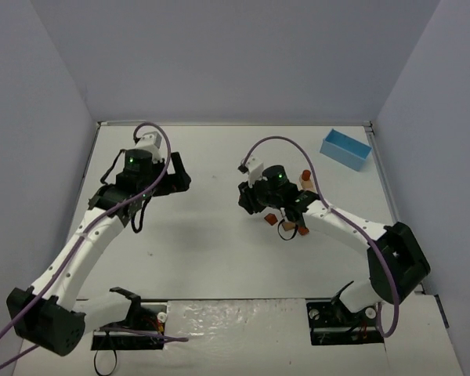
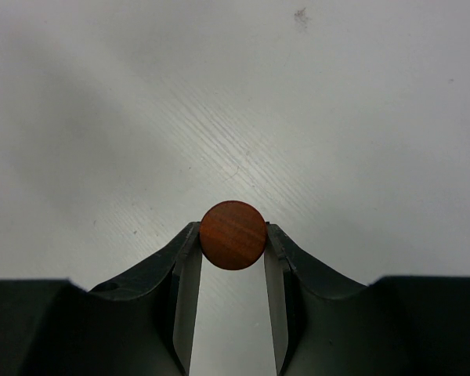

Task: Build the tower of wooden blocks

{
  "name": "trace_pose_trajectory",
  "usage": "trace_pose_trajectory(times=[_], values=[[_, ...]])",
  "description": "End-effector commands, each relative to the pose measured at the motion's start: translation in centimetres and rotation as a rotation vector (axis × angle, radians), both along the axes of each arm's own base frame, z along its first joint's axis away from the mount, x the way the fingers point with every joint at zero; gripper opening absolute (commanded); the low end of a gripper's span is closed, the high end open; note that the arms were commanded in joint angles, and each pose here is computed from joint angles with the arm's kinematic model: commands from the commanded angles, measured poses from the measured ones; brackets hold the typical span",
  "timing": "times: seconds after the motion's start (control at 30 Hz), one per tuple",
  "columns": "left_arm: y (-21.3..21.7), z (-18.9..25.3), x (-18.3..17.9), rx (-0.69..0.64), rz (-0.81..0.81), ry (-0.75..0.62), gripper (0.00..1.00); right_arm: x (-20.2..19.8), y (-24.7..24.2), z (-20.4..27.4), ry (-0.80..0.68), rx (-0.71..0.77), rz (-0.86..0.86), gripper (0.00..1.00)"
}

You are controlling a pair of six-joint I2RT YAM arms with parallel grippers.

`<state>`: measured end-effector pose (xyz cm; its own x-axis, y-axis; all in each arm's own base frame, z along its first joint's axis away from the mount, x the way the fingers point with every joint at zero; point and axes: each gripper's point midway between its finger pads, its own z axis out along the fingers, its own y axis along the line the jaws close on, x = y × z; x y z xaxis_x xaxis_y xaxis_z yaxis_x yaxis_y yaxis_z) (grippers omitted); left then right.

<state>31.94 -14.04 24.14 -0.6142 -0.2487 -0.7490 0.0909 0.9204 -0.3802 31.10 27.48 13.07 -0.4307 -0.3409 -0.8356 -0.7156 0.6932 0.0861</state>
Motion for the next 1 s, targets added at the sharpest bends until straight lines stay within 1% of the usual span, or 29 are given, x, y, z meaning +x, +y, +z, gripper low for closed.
trace_pose_trajectory(times=[0.0, 0.07, 0.17, 0.23, 0.37, 0.43, 0.5, 0.53, 0.57, 0.6, 0.67, 0.73, 0.93, 0.97], values=[[6.6, -0.8, -2.1, 0.312, 0.105, -0.086, 0.96, 1.9, 3.3, -0.2, -0.098, 0.084, -0.067, 0.0], [7.5, -1.7, -2.8, 0.35, 0.116, -0.087, 0.97, 1.5, 4.5, -1.8, -0.093, 0.076, -0.059, 0.0], [8.4, -1.9, -4.0, 0.362, 0.125, -0.128, 0.97, 1.1, 5.1, -4.8, -0.071, 0.045, -0.068, 0.0], [8.9, -2.8, -4.8, 0.367, 0.131, -0.144, 0.97, 1.1, 5.5, -5.6, -0.075, 0.046, -0.078, 0.0], [9.5, -3.2, -5.2, 0.367, 0.163, -0.176, 0.97, 0.4, 5.7, -8.0, -0.063, 0.013, -0.076, 0.0], [9.8, -3.1, -5.3, 0.369, 0.179, -0.187, 0.97, 0.1, 5.5, -8.7, -0.054, 0.003, -0.075, 0.02], [10.0, -3.1, -5.3, 0.375, 0.186, -0.185, 0.97, -0.2, 5.4, -9.3, -0.049, -0.011, -0.073, 0.05], [10.0, -3.2, -5.2, 0.379, 0.188, -0.185, 0.97, -0.4, 5.3, -9.5, -0.048, -0.019, -0.074, 0.09], [10.1, -3.1, -5.2, 0.383, 0.191, -0.186, 0.97, -0.5, 5.1, -9.8, -0.046, -0.027, -0.076, 0.16], [10.2, -3.1, -5.1, 0.387, 0.193, -0.187, 0.97, -0.6, 4.9, -9.9, -0.045, -0.03, -0.079, 0.22], [10.3, -3.0, -5.1, 0.392, 0.196, -0.19, 0.97, -0.7, 4.7, -9.7, -0.047, -0.028, -0.083, 0.29], [10.3, -3.0, -5.2, 0.393, 0.196, -0.191, 0.97, -0.8, 4.6, -9.5, -0.047, -0.031, -0.082, 0.46], [10.2, -3.0, -5.3, 0.388, 0.19, -0.191, 0.97, -0.3, 4.9, -7.2, -0.075, -0.023, -0.074, 0.63], [10.1, -3.1, -5.3, 0.388, 0.184, -0.186, 0.97, -0.3, 5.0, -6.7, -0.079, -0.021, -0.072, 0.64]])
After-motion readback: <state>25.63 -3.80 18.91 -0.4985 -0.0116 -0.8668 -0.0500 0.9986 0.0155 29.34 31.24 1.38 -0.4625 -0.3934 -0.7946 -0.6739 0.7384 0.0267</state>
